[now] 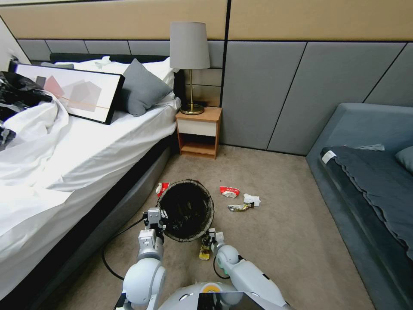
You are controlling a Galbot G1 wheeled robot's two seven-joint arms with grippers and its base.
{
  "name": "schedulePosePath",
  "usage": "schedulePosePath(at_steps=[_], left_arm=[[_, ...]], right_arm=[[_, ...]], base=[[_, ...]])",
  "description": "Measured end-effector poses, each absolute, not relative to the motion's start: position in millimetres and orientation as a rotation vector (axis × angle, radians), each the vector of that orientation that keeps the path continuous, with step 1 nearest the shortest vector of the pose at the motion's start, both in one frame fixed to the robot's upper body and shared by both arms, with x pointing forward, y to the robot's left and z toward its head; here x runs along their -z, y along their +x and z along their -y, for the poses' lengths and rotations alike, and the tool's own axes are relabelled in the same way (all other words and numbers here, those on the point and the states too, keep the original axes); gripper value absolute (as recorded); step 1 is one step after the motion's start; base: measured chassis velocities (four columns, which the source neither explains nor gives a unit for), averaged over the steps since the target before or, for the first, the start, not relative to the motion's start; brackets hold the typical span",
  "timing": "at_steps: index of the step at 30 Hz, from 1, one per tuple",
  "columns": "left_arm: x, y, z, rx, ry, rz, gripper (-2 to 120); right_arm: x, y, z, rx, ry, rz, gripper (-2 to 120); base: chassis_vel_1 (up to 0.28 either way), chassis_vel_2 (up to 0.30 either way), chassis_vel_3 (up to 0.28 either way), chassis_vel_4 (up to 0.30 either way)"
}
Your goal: Pick up the trash bin, then pick up the garbage from the floor and place it into the trash bin.
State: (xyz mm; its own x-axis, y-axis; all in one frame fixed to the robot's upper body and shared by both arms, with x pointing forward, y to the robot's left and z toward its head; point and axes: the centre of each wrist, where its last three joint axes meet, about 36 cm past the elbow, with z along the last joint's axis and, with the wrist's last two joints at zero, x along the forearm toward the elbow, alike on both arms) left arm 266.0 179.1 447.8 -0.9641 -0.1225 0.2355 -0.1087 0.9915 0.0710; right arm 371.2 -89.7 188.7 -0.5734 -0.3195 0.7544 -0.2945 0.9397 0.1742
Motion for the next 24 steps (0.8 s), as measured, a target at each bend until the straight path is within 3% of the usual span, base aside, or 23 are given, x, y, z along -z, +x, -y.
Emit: schedulePosePath(at_steps=[4, 24], left_arm=[[-446.6, 266.6, -178.4, 0.083, 0.167, 2.892, 1], [-444.7, 271.0, -180.5, 0.076, 0.158, 2.891, 1]], right_arm=[[-189.1, 371.8, 90.5, 0.037, 0.429, 2.218, 0], [-197.4, 371.9, 114.5, 0.067, 0.356, 2.293, 0]], base=[[0.000, 0.000, 0.000, 0.000], [0.000, 0.000, 0.000, 0.000]])
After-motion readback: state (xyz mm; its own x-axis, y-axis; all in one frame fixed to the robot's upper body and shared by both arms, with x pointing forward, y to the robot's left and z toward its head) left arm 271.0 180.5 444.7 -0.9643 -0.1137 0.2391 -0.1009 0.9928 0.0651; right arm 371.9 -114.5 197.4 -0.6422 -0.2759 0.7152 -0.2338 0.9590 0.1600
